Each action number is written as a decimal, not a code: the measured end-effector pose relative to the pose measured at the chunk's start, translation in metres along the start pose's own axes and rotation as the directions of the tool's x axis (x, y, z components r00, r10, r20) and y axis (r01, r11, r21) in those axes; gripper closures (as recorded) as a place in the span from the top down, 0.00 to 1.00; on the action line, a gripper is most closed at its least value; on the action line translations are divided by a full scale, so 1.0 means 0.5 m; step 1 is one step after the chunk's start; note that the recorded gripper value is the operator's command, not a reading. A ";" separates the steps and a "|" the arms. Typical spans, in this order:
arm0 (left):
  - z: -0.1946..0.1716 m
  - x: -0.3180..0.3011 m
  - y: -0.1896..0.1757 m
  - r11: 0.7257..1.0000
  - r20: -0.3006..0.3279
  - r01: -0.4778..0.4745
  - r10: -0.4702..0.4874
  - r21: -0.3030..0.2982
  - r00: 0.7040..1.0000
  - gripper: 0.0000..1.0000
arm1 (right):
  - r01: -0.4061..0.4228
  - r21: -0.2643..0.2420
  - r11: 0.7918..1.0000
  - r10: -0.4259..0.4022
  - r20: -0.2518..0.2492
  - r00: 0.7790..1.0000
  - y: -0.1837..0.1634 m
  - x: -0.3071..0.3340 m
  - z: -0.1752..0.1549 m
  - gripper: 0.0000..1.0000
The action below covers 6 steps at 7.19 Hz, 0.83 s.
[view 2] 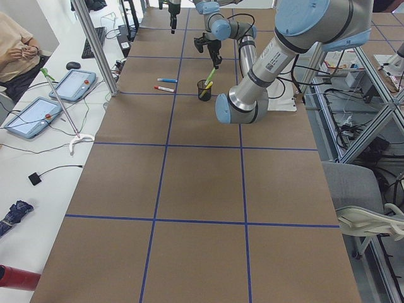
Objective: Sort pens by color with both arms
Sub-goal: 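Lower the left gripper into the cup and grasp the green highlighter, then lift the green highlighter out of the cup with the left gripper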
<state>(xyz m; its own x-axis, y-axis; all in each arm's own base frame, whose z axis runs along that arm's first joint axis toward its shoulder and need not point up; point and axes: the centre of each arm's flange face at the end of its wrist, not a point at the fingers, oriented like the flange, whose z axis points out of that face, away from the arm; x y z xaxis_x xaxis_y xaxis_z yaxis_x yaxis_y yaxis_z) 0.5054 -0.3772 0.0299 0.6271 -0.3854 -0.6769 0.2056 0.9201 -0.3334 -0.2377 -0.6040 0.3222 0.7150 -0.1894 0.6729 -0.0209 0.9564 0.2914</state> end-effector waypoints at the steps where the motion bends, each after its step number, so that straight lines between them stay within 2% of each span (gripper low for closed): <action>1: -0.041 -0.008 -0.008 0.999 -0.036 -0.025 0.025 0.022 0.999 0.00 | -0.001 -0.001 1.000 0.001 0.002 1.000 0.001 -0.001 0.000 1.00; 3: -0.094 -0.019 -0.034 0.986 -0.072 -0.121 0.130 0.117 0.989 0.00 | -0.005 -0.004 1.000 0.005 0.003 1.000 0.002 -0.001 0.003 1.00; 4: -0.111 -0.022 -0.053 0.967 -0.071 -0.185 0.200 0.174 0.977 0.00 | -0.007 -0.006 1.000 0.007 0.003 1.000 0.002 -0.001 0.004 1.00; 6: -0.129 -0.016 -0.092 0.908 -0.072 -0.272 0.310 0.318 0.948 0.00 | -0.012 -0.008 1.000 0.012 0.002 1.000 0.001 -0.001 0.007 1.00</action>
<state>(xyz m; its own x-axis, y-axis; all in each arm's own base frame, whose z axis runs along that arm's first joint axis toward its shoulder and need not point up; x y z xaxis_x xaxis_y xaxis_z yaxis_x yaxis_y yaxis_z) 0.4423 -0.4210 0.0084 0.6045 -0.0856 -0.7920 0.2548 0.9628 0.0904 -0.2404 -0.6041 0.3245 0.7131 -0.1781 0.6781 -0.0244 0.9603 0.2779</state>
